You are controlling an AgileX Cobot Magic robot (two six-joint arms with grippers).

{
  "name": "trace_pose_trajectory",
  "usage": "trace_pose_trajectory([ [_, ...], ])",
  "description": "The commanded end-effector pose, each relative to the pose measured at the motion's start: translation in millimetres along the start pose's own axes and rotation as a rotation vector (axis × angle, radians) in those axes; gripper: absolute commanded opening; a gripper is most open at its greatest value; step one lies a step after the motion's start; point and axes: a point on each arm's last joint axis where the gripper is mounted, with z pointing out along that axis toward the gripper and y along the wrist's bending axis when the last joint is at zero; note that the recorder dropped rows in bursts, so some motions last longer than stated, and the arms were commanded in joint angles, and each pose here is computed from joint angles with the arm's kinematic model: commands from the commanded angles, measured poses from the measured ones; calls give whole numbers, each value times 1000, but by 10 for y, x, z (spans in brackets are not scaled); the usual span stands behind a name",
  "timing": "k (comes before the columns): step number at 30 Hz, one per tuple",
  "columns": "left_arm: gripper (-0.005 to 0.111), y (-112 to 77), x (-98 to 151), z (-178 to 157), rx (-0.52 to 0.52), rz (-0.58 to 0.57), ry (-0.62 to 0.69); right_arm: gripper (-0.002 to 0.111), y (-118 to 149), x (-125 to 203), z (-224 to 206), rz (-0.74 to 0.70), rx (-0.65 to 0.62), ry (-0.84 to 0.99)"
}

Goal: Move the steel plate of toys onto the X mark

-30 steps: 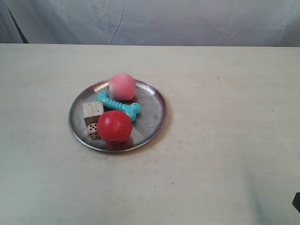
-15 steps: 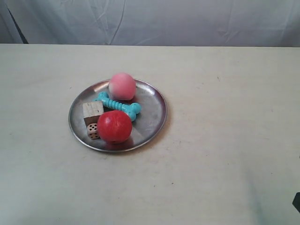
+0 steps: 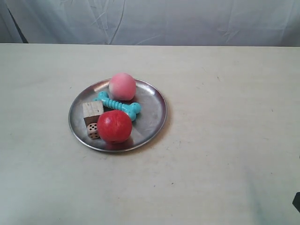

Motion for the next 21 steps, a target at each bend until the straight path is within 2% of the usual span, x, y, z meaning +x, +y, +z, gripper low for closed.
trace_pose_trajectory([
  [1, 0, -2, -29, -1, 3, -7, -44, 0, -9, -4, 0, -2, 11, -16],
  [8, 0, -5, -139, -12, 7, -4, -166, 0, -9, -4, 0, -2, 11, -16],
  [21, 0, -5, -146, -13, 8, -4, -173, 0, 2, -8, 0, 30, -1, -20],
])
